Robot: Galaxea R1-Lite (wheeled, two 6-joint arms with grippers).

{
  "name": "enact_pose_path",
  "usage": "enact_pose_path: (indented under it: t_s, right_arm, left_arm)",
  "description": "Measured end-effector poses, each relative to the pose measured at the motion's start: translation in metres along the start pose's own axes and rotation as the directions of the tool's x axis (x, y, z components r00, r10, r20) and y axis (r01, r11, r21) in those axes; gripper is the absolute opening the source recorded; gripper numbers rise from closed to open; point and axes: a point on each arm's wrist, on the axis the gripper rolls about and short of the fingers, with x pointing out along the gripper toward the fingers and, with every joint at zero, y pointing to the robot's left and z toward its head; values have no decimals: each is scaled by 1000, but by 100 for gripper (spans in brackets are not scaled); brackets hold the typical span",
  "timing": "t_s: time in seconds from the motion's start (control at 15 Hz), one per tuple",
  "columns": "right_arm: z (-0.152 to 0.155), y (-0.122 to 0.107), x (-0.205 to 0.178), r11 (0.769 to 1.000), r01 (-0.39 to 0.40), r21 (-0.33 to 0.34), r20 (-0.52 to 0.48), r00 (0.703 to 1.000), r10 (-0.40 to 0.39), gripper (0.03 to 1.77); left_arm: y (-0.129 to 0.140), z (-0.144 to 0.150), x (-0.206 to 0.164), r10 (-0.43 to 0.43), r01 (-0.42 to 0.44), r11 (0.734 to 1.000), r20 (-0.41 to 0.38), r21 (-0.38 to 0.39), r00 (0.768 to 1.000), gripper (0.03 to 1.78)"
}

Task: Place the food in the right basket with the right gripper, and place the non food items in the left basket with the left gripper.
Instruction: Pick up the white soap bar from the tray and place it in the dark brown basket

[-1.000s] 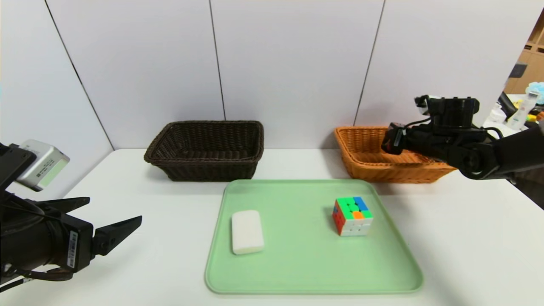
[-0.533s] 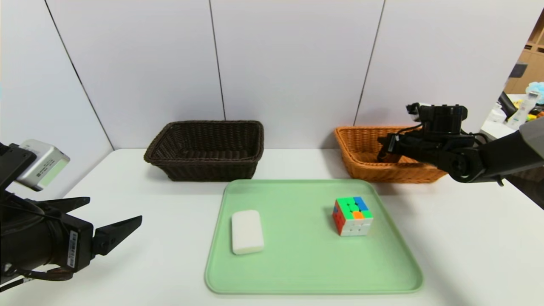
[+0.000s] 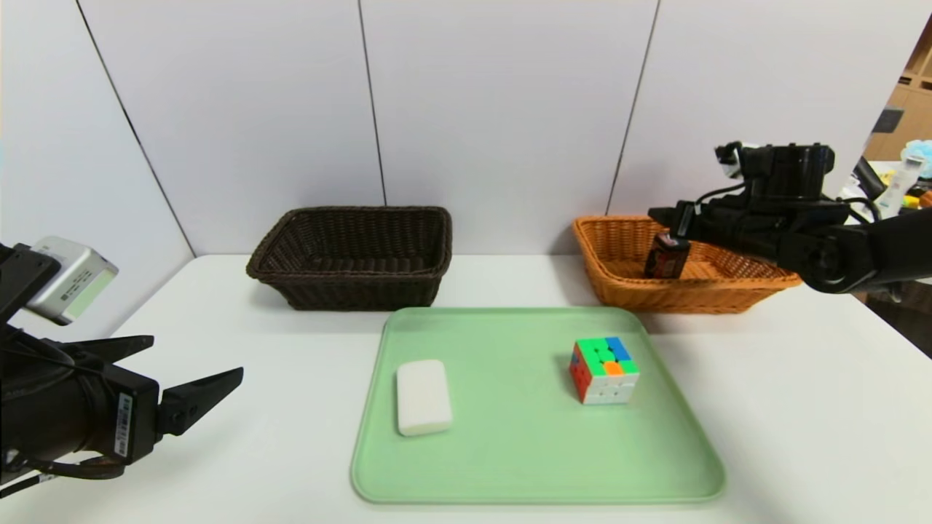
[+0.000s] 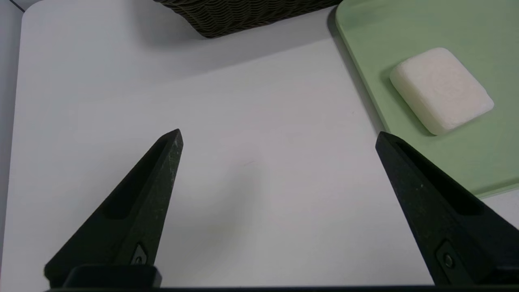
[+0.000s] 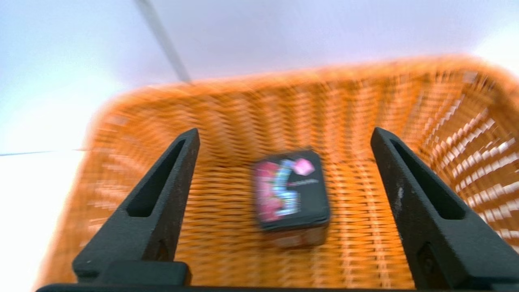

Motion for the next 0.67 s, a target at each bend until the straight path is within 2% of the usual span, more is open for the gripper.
enact_pose_path:
  t_s: [0.27, 0.4, 0.53, 0.67]
  right_arm:
    - [58, 31, -79, 998, -57, -29, 48, 997, 58, 157]
    - [77, 43, -127, 996, -81, -43, 33, 996, 82, 160]
    - [80, 46, -171, 995, -77, -58, -33, 997, 75, 163]
    - [72, 44, -195, 995, -72, -67, -81, 995, 67, 165]
  left_arm:
    - [-2, 2, 1, -9, 9, 1000, 2, 4, 1000, 169]
    - [-5, 6, 3, -25, 25, 1000, 4, -1, 1000, 169]
    - [-12, 17, 9, -58, 58, 998, 13, -1, 998, 169]
    - [-20, 31, 15, -71, 70, 997, 24, 15, 997, 169]
